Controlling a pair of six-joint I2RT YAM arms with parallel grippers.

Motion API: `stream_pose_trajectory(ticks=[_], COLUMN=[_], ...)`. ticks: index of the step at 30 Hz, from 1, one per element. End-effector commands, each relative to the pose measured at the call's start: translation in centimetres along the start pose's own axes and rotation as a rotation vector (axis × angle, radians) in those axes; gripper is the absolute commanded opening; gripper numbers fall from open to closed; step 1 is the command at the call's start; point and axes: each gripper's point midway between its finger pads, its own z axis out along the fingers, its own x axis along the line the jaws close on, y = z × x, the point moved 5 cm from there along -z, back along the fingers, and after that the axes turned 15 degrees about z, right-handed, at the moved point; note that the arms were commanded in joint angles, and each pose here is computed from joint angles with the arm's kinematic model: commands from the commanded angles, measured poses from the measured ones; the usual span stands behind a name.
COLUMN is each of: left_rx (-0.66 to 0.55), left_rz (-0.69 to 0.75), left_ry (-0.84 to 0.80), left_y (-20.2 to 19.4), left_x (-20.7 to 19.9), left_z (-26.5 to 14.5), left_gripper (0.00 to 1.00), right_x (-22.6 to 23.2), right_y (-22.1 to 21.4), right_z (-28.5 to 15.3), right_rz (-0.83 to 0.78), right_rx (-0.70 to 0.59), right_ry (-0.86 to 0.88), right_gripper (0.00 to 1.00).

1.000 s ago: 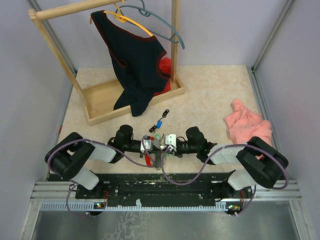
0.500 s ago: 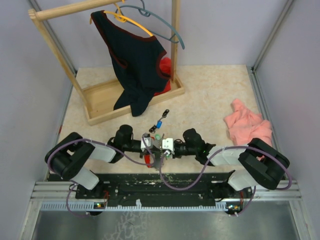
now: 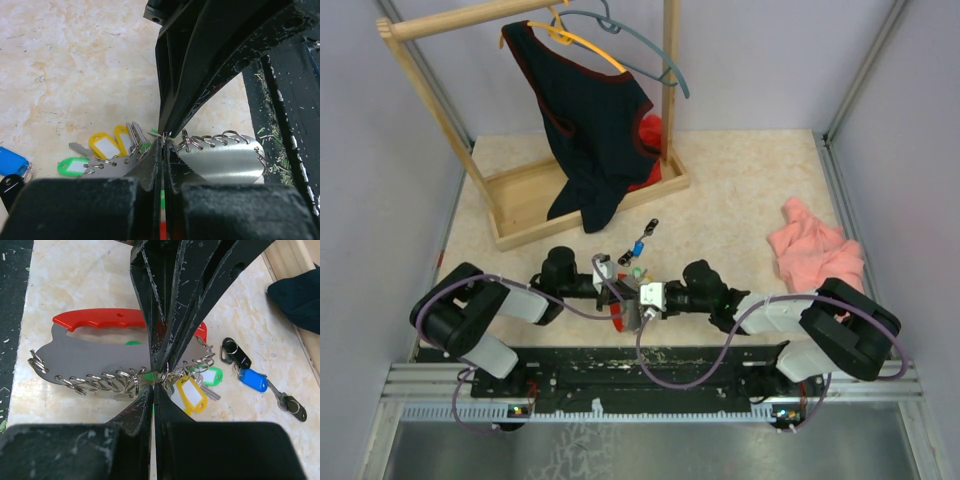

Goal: Put the keys on the keyring

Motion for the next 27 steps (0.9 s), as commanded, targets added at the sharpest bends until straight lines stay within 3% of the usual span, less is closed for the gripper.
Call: stream_pose_trajectory(ticks=[1,11,14,20,27], left_rx=[-0.099,-0.126,-0.134,-0.113,-0.097], left_rz=[0.060,0.070,0.073,0.083,0.078], left_ry=[0.019,0.080,0.082,0.091,0.077], left_y=[2.0,2.1,2.2,2.2,2.4], left_x=[0.7,0.6,0.5,0.7,0.9], left_z=[-0.2,-0.9,-1.1,-1.3,-1.3], left_gripper=[0.01,0.01,0.15,0.28,0.33], right_x=[-0.2,-1.9,-2.3,-2.5,-2.5], right_y=[0.4,3.3,4.6,6.5,6.9], right_z=[0.2,-1.2,-1.8,-2.4,-2.2], right_rz=[-0.022,-0.070,-0.096,-0.139,-0.153], right_rx=[0.003,-0.044,-0.054,-0.060,-0.040], right_ry=[-0.018,-0.114,-0.123,-0.102,-0.070], right_gripper=[0.00,0.00,0.00,0.00,0.00])
